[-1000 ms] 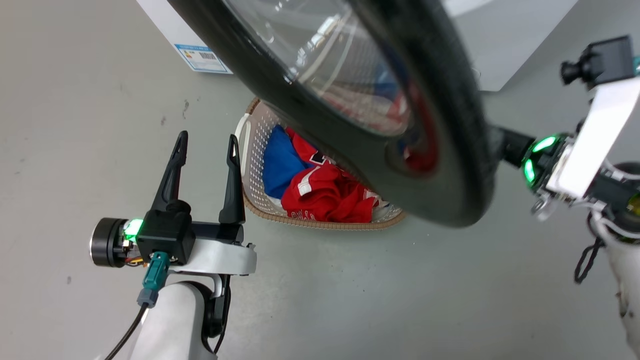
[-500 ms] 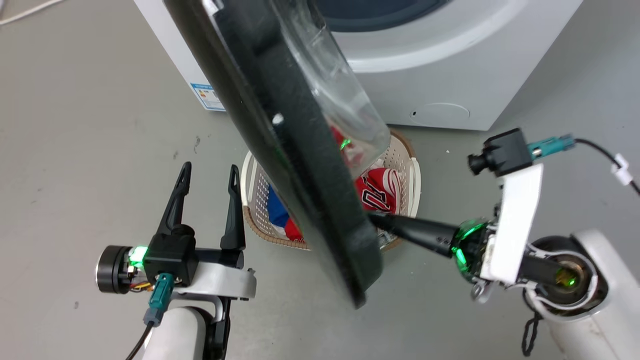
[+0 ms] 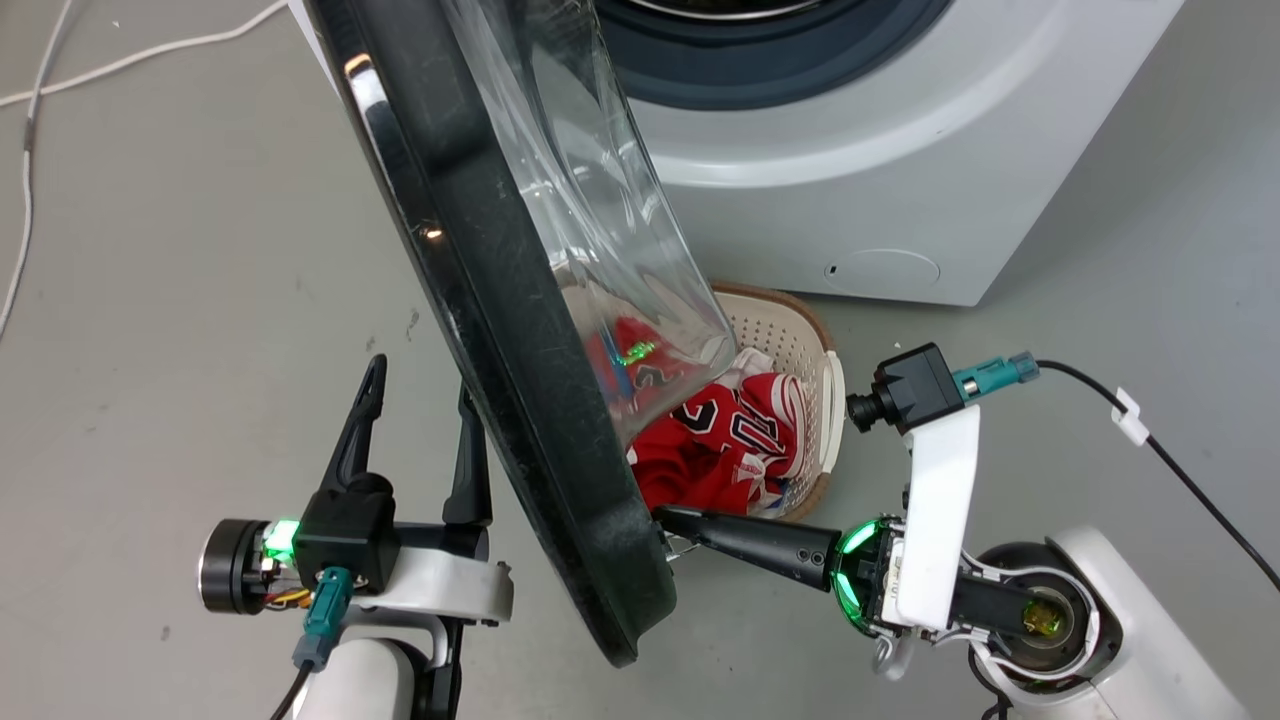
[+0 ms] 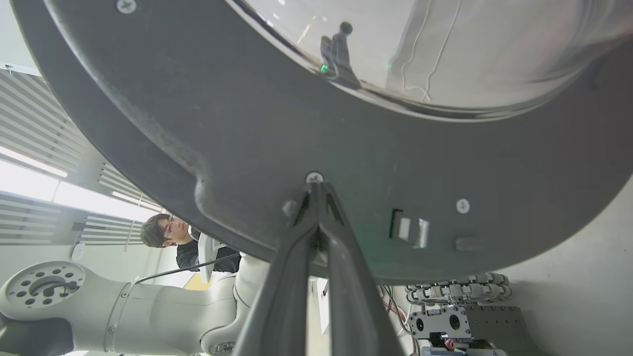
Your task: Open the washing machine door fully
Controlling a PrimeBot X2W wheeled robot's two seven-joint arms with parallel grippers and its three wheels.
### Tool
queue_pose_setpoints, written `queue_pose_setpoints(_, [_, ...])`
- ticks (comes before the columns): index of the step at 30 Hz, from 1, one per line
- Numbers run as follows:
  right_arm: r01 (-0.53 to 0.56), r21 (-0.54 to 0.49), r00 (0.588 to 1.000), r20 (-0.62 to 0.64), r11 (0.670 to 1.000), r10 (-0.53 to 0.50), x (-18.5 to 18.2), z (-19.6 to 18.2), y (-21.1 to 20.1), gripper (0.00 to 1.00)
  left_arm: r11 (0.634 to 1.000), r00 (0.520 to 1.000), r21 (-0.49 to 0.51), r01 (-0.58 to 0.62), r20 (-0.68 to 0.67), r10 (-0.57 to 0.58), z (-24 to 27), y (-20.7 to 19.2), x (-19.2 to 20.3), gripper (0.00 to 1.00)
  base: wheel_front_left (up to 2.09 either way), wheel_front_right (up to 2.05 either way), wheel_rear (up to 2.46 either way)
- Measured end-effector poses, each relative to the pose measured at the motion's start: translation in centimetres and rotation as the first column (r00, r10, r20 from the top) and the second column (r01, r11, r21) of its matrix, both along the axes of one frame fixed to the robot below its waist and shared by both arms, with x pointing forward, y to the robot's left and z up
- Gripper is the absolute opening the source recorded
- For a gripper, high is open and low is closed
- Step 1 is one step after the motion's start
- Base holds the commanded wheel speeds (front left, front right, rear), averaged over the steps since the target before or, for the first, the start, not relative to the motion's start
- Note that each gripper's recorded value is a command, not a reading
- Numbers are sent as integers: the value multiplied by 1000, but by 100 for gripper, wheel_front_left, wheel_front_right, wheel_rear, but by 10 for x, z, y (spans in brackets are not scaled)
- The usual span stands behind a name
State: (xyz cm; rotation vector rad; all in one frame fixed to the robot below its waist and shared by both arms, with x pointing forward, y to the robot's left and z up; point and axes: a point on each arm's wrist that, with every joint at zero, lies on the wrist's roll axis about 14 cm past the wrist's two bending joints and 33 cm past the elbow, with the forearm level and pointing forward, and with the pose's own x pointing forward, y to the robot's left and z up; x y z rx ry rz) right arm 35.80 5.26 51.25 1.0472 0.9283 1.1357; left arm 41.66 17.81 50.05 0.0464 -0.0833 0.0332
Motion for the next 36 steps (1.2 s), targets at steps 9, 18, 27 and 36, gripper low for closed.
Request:
queue_pose_setpoints(9, [143, -7, 990, 11, 990, -143, -3, 3, -17, 0, 1000, 1000, -4, -12, 10, 12, 7, 1, -18, 100, 0, 0, 0])
queue_pose_setpoints(18, [542, 97, 829, 99, 835, -550, 30, 37, -81, 0, 1000, 1000, -10, -5, 27, 6, 14, -3, -36, 100, 0, 0, 0])
queue_pose_setpoints(27, [874, 213, 328, 400, 436, -855, 48, 69, -177, 0, 1000, 999, -6, -3, 43, 4, 19, -3, -48, 100, 0, 0, 0])
queue_pose_setpoints(36, [920, 217, -35, 875, 326, -483, 29, 83, -211, 0, 1000, 999, -6, 8, 50, -8, 21, -7, -54, 100, 0, 0, 0])
